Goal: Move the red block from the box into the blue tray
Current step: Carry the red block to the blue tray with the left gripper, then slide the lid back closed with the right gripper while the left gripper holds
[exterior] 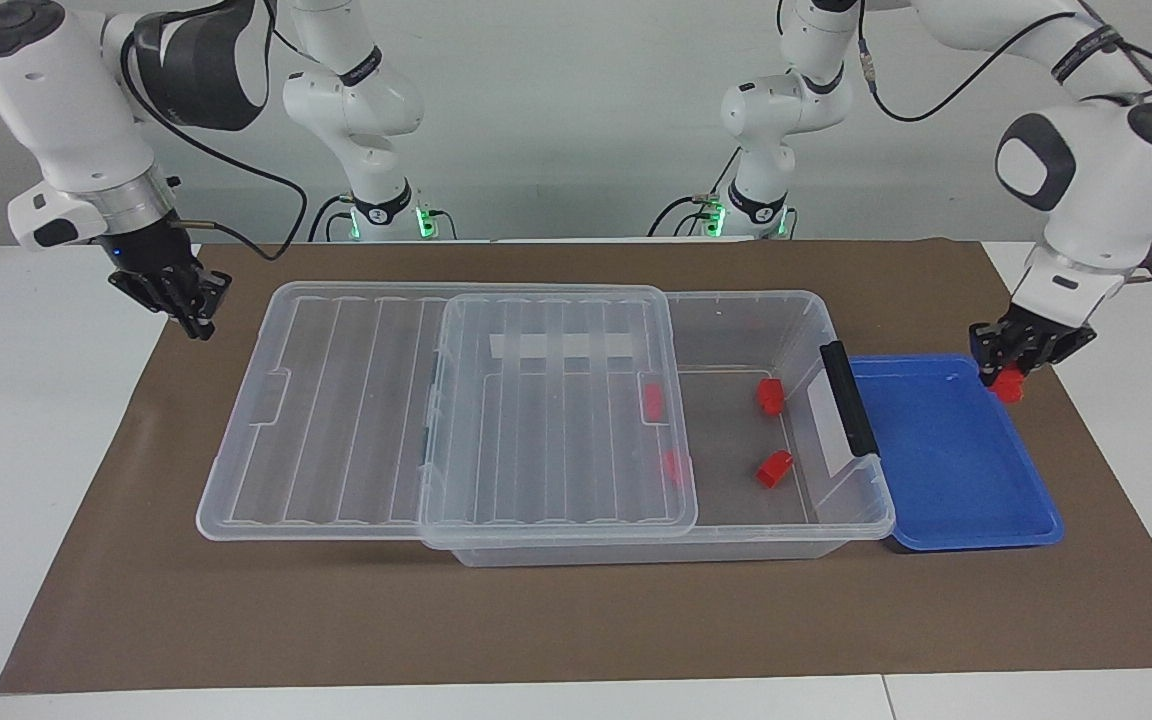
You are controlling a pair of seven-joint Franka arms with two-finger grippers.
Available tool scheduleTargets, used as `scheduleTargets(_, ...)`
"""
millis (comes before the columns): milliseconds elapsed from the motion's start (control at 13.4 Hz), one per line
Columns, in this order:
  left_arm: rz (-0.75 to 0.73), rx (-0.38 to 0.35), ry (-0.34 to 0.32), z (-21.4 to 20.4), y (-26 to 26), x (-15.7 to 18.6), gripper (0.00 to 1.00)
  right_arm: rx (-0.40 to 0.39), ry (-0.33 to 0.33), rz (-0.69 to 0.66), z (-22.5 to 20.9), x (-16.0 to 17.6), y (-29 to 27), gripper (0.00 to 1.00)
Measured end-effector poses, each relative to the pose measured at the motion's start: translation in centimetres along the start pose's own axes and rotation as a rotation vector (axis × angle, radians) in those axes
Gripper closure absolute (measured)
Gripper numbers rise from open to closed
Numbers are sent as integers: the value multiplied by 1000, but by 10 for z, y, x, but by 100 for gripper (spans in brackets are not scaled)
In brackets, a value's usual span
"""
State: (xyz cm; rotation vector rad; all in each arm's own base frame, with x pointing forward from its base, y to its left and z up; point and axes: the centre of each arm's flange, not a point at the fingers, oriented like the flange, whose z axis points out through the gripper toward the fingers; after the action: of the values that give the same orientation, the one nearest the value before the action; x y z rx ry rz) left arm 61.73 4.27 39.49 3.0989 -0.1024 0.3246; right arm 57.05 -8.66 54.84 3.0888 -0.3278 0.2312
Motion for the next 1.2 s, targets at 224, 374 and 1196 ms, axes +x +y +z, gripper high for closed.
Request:
scheduleTargets(224,-25,1,-21,20,-14,-8,66,0,24,13,31,4,8,99)
scheduleTargets(374,-12,9,-27,33,-42,-17,66,1,28,11,51,9,6,99)
scheduleTargets(1196,30,12,-18,74,-62,-24,23,3,-12,-11,76,6,-6,99)
